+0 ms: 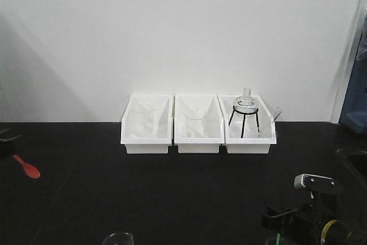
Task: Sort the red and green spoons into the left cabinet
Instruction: 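Grasp the green spoon in the other beaker with the right gripper and lift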
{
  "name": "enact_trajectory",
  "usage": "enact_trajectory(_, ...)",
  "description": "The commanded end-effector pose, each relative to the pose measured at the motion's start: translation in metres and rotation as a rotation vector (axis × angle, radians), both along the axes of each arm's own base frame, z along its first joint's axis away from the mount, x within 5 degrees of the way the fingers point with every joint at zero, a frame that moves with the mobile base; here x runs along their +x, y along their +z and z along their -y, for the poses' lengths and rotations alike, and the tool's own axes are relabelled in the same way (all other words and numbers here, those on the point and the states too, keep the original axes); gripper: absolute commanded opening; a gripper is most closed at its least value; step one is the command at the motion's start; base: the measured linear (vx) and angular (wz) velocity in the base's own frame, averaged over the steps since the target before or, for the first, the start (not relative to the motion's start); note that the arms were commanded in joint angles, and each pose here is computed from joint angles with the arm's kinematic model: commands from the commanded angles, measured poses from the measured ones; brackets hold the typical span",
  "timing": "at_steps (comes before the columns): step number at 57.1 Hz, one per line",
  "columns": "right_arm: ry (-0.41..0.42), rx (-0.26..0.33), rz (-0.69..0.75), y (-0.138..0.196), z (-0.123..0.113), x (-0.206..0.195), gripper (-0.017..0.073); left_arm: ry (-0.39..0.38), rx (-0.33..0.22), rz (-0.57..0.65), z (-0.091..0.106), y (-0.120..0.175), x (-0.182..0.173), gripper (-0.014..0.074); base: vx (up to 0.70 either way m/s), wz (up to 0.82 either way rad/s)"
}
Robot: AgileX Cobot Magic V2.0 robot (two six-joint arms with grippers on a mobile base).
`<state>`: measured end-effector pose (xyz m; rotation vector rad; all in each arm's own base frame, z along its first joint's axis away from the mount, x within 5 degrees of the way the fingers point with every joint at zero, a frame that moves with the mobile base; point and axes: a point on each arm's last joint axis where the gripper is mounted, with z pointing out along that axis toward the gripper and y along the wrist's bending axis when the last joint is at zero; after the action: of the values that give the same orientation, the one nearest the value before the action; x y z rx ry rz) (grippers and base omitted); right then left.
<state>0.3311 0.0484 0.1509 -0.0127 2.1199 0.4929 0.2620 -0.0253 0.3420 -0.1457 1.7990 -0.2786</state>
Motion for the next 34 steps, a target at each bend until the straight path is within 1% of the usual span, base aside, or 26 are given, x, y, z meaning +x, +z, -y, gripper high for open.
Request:
enact_trajectory(1, 0.028, 0.028, 0.132, 0.028, -0.003, 0.005, -0.0015, 0.001, -0.059, 0.050, 0.001, 0.017, -0.004, -0.0001, 0.00, 0.00)
enact_trajectory(10, 0.060, -0.002, 0.163, 0.038, -0.004, 0.002, -0.0010, 0.027, -0.053, 0.046, -0.001, 0.016, -0.004, -0.0001, 0.00, 0.00)
enact_trajectory(16, 0.050, -0.019, 0.185, 0.052, -0.002, -0.002, -0.0009, 0.028, -0.053, 0.045, -0.001, 0.016, -0.004, -0.0001, 0.00, 0.00)
enact_trajectory(23, 0.039, -0.029, 0.243, 0.075, 0.000, -0.009, -0.0009, 0.025, -0.053, 0.046, -0.001, 0.016, -0.004, -0.0001, 0.00, 0.00)
enact_trajectory(34, 0.023, -0.019, 0.371, 0.120, 0.002, -0.027, -0.0009, 0.023, -0.054, 0.046, -0.001, 0.016, -0.004, -0.0001, 0.00, 0.00)
